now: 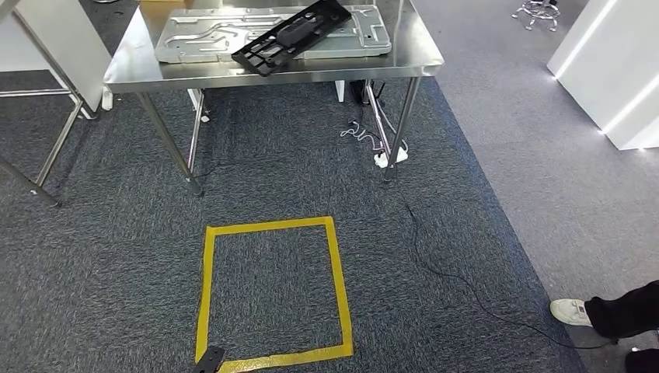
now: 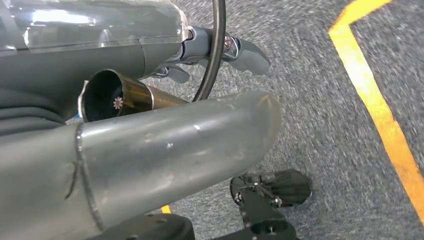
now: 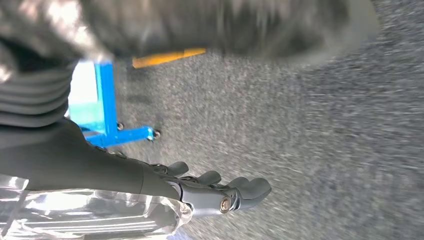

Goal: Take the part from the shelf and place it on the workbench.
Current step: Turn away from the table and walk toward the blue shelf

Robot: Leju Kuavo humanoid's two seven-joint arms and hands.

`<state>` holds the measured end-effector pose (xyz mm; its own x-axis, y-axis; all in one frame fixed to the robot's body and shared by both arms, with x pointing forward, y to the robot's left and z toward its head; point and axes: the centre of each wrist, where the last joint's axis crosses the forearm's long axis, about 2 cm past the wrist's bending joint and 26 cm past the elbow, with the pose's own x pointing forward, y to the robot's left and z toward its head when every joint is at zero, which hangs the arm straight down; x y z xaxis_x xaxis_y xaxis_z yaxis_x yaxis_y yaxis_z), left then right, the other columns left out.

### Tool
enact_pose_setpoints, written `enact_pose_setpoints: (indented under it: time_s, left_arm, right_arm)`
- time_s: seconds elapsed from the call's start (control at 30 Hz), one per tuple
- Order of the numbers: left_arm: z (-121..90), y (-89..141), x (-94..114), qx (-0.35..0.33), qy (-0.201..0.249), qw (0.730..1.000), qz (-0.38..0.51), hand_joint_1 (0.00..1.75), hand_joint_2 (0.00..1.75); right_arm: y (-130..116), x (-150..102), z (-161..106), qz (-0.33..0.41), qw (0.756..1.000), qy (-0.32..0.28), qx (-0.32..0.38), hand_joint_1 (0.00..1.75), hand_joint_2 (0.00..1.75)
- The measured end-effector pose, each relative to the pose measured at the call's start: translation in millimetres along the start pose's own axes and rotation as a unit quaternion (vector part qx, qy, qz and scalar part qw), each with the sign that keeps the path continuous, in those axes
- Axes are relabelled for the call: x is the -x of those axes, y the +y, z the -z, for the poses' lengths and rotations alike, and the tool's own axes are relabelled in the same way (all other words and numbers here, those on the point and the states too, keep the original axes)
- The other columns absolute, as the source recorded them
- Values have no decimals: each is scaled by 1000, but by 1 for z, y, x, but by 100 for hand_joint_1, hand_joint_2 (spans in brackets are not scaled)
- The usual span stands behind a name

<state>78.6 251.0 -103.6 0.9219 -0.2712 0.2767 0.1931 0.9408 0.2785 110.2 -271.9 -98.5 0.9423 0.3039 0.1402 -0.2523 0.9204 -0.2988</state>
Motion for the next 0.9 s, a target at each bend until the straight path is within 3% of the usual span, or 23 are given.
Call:
enact_pose_setpoints:
  time_s: [0.37,0.9]
  left_arm:
    - [1,1,-4,-5,-7,1000,-1,0,0]
    - [-1,-1,6,-7,3,1000,1,0,0]
  right_arm:
    - [-1,2,0,8,1000,3,0,0,0]
    - [1,8,0,13,1000,9,0,0,0]
